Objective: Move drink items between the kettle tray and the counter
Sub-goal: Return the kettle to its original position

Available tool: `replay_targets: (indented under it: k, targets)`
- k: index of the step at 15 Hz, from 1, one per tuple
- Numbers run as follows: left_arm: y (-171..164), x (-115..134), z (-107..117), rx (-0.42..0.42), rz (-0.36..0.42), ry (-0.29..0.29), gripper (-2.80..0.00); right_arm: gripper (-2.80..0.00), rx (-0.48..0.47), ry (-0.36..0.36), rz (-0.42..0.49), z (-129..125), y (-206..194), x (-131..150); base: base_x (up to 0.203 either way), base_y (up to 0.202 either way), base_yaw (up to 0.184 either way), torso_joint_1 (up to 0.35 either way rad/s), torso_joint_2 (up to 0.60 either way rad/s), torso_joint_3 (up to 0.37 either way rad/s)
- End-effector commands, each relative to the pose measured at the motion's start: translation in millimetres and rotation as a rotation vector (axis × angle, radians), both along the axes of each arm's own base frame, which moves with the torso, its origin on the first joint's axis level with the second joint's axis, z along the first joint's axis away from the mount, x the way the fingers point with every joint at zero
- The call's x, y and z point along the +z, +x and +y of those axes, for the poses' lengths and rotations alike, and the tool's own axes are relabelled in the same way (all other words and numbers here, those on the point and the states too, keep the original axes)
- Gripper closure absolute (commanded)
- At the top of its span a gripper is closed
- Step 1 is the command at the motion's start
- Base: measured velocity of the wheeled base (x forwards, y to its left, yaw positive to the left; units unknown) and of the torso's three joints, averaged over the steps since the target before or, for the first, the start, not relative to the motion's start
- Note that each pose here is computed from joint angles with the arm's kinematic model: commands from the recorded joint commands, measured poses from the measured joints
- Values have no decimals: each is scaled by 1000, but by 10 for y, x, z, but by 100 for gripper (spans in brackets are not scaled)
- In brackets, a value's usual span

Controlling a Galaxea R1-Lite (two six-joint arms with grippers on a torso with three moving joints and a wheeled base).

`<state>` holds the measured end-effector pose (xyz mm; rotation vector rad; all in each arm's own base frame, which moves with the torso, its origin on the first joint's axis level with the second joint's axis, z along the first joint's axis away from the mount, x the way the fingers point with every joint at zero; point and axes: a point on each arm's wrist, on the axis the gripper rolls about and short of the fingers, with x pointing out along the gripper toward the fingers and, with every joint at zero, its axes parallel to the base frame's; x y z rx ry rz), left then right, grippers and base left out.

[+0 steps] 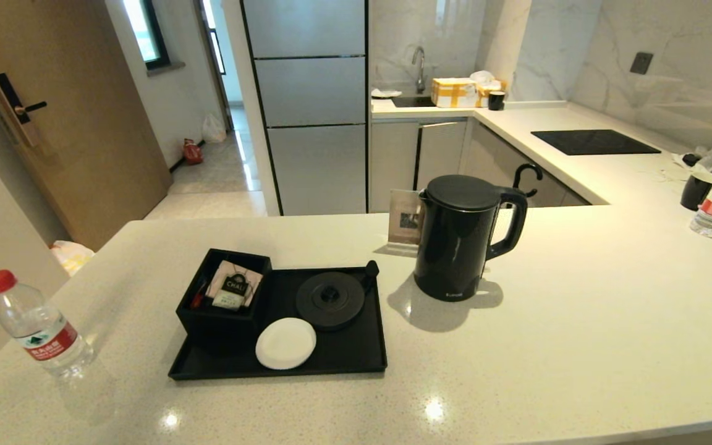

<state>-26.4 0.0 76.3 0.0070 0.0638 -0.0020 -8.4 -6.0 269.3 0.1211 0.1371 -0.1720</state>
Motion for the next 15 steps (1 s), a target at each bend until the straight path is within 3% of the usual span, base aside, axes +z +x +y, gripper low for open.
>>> replay_targets:
  k: [1,5,7,12,15]
  targets:
    - [0,0,0,0,1,-1,0,0,-58,-13,-51,-33,-756,-366,0,0,0,0,0,0]
    - [-1,4,0,0,-1,-1,0,0,-86,-119,-52,-5,-1073,-1050,0,0,0,0,0,0]
    - [0,1,0,0,-1,-1,0,0,-62,-111,-52,5,-823,-1216,0,0,0,0,0,0]
    - [0,1,0,0,-1,-1,0,0,-24,-156,-277,18,-211,-1673,0,0,0,0,0,0]
    - [0,1,0,0,-1,-1,0,0,70,-194,-235,39,-151,-1820,0,0,0,0,0,0]
